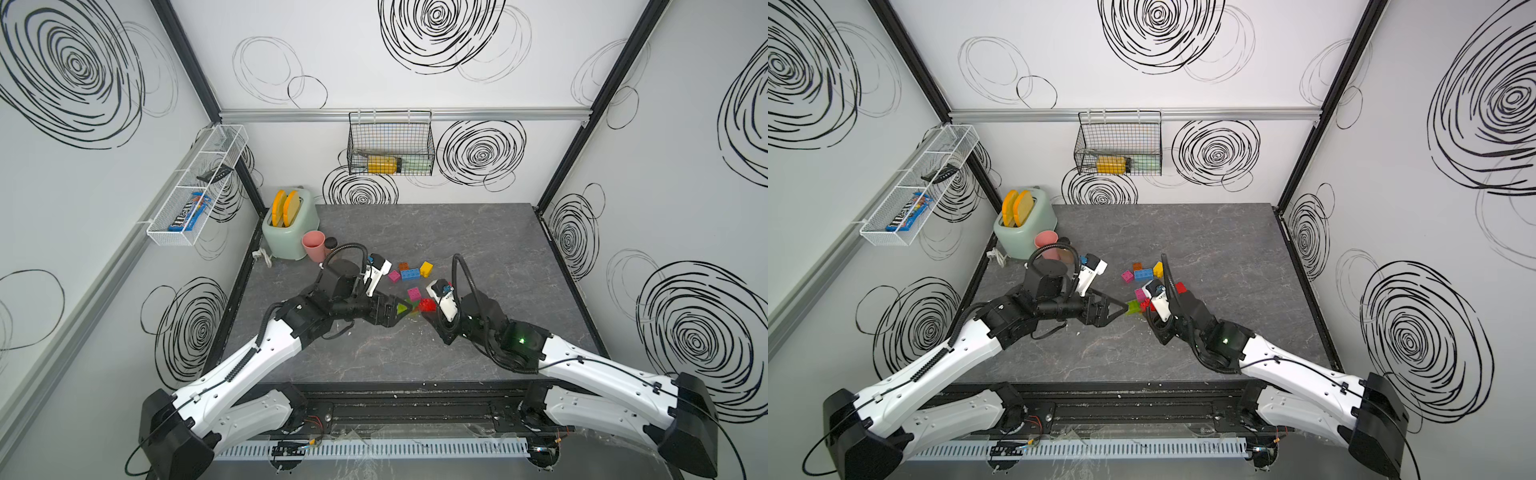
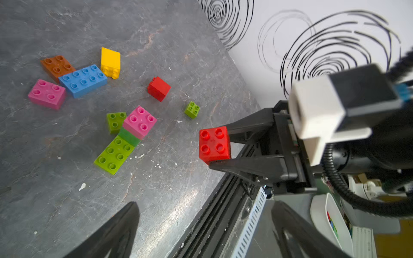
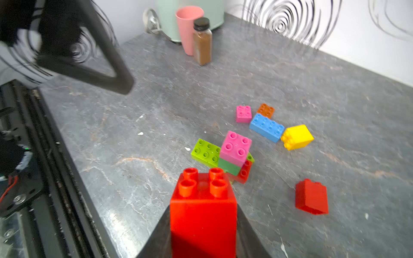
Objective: Assemble the number 4 with lego
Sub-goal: Pick up the lego brick from the center of the board.
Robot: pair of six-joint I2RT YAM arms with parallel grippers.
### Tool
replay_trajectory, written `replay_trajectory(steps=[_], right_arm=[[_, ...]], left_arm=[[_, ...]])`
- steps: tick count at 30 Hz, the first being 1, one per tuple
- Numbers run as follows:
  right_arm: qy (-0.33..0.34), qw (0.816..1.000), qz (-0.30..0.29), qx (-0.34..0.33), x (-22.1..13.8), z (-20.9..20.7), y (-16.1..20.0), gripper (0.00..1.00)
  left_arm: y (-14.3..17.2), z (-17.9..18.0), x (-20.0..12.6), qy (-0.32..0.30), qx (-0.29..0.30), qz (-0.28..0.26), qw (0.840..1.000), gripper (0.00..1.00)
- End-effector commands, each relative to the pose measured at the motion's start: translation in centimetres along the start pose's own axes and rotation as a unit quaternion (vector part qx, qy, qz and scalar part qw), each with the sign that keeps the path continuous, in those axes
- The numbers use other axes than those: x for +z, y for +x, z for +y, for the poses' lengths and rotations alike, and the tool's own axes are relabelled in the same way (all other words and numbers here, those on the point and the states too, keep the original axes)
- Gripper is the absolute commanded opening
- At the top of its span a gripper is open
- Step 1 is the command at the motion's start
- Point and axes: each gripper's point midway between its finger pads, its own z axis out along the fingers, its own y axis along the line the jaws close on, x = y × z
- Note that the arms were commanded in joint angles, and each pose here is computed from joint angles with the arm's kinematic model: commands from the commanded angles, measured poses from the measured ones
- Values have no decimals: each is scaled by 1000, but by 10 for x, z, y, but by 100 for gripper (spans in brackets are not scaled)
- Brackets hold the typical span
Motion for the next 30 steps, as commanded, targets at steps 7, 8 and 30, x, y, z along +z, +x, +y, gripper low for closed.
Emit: replay_trajectory(steps=[7, 8, 30], right_arm=[[-90, 963, -196, -163, -30, 46, -55, 32], [-92, 962, -195, -170, -28, 48, -54, 32], [-130, 954, -193, -189, -4, 67, -53, 32]], left_arm=[[10, -18, 8, 45, -7, 48, 998, 85], [9, -23, 9, 58, -9, 46, 997, 84], [19, -27, 24, 78, -26, 49, 995, 32]])
